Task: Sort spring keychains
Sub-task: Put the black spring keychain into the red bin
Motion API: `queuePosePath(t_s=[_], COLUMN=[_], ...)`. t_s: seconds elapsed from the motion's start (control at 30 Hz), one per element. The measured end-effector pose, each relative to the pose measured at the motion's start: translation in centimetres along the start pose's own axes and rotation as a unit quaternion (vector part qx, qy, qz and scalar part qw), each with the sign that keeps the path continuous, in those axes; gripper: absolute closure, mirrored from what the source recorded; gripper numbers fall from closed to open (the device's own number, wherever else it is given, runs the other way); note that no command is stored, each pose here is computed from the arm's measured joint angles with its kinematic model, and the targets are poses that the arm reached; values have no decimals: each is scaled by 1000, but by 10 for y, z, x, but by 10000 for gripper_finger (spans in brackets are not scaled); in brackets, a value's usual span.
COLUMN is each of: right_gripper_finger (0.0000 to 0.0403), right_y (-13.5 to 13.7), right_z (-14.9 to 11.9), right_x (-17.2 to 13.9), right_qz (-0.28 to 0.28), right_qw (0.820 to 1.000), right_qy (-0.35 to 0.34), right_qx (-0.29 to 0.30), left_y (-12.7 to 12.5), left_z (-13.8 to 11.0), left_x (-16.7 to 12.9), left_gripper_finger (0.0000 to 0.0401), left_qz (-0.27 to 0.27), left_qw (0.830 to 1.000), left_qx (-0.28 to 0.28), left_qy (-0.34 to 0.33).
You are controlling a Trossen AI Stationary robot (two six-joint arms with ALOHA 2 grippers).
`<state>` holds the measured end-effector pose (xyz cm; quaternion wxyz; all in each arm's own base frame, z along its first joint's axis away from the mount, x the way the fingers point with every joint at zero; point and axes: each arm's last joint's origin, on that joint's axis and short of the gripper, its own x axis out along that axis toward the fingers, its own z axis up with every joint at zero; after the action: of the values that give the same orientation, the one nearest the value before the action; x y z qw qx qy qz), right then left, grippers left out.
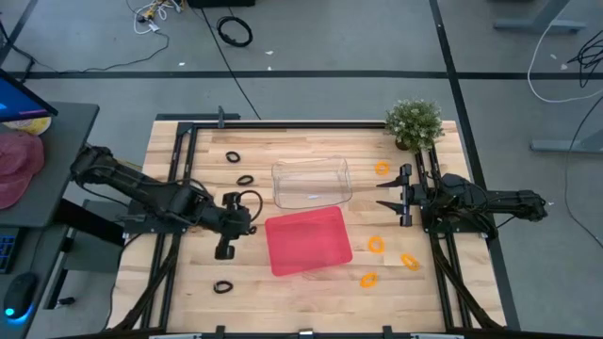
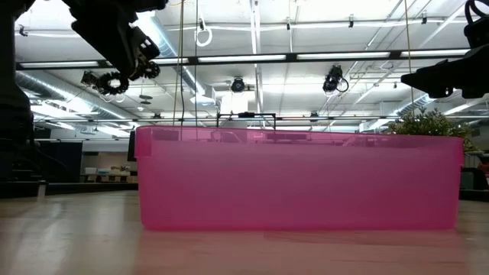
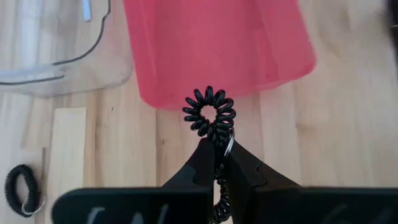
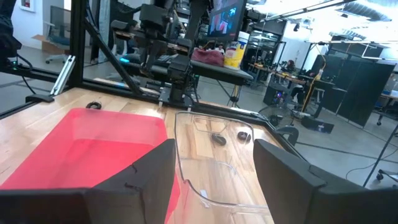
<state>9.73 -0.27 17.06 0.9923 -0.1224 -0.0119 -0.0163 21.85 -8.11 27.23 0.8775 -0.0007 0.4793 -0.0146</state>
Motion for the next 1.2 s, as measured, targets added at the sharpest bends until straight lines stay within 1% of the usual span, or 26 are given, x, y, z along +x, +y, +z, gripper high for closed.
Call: queuePosePath(t_s=[0.1,0.4,0.5,0.6,0.73,0.8,0.93,1.2], right_gripper_finger=[181,181,181,181,181,181,181,181], right_y=[0,0,0,0,0,0,0,0], right_z=[0,0,0,0,0,0,0,0], right_x=[0,0,0,0,0,0,0,0], right_qz=[0,0,0,0,0,0,0,0], right_qw=[1000,1000,1000,1000,1000,1000,1000,1000], right_qy=[0,0,0,0,0,0,0,0], right_qx=[0,0,0,0,0,0,0,0], left_y=[0,-12,-14,-15,-12,-8,1,8], left_z=[6,40,47,53,54,53,55,56], left_x=[6,12,16,21,25,26,27,27], left_gripper_finger=[387,387,387,387,387,387,387,387], left_qz=[8,13,16,18,24,32,46,51], left_qw=[1000,999,999,999,999,998,998,997], left_qx=[1,22,33,32,30,27,15,10], left_qy=[16,24,29,32,37,49,50,51])
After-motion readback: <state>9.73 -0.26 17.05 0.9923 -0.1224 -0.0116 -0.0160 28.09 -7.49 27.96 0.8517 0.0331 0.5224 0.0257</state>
